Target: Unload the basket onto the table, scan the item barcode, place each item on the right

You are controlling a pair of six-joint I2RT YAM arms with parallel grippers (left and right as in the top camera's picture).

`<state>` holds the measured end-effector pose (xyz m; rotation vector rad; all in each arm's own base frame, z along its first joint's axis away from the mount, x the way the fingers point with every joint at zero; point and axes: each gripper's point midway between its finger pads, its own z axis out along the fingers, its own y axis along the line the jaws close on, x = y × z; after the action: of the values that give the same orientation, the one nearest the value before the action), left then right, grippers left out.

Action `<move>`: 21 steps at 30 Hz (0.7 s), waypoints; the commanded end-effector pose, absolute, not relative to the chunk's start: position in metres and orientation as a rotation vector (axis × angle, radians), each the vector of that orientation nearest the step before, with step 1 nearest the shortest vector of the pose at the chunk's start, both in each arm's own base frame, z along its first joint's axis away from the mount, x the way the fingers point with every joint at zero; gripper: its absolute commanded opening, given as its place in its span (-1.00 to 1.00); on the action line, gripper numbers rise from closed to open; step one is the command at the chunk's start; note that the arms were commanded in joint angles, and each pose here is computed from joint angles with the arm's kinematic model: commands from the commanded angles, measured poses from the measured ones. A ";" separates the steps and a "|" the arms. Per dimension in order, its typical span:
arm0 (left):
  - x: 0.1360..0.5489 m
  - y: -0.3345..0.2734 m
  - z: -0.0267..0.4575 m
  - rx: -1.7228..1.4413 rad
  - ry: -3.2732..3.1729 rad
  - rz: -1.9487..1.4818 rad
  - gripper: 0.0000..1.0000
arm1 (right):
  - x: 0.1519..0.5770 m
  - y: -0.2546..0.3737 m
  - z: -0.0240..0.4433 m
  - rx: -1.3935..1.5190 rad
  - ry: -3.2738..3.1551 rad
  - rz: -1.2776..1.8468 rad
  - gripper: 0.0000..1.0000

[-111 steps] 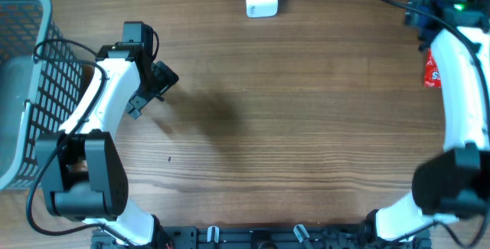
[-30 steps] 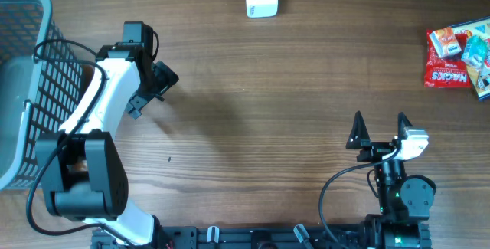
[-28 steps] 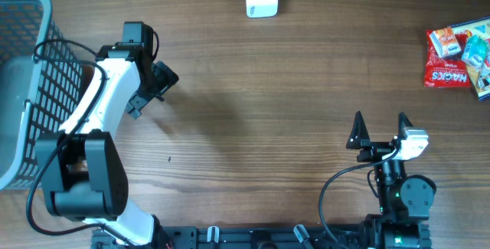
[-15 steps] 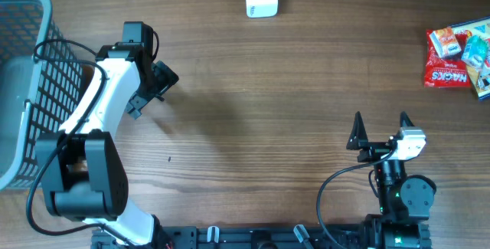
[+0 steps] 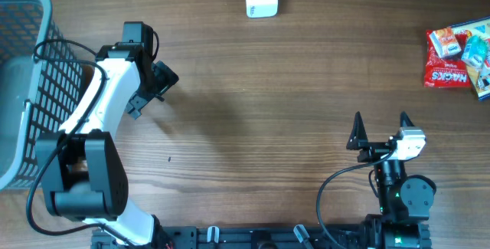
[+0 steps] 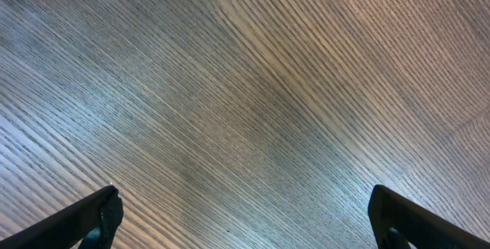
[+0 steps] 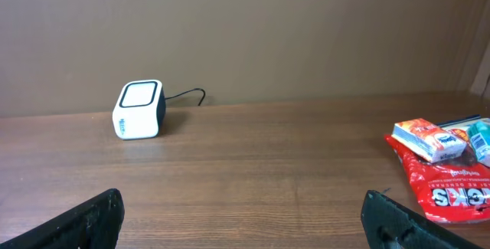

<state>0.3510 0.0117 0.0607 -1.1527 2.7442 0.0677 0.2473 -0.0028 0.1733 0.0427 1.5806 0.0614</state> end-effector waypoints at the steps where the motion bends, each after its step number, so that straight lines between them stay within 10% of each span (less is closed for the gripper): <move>1: 0.351 0.015 0.061 -1.170 2.732 0.079 1.00 | 0.247 -0.007 0.175 0.052 1.568 0.034 0.99; 14: 0.347 -0.001 0.080 -1.145 2.735 -0.037 1.00 | 0.247 -0.007 0.175 0.052 1.568 0.034 1.00; 21: 0.317 -0.047 0.132 -0.494 2.438 -0.194 1.00 | 0.247 -0.007 0.175 0.052 1.568 0.034 1.00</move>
<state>0.3560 -0.0418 0.1346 -0.7370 2.4908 -0.2032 0.2471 -0.0028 0.1738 0.0428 1.5783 0.0610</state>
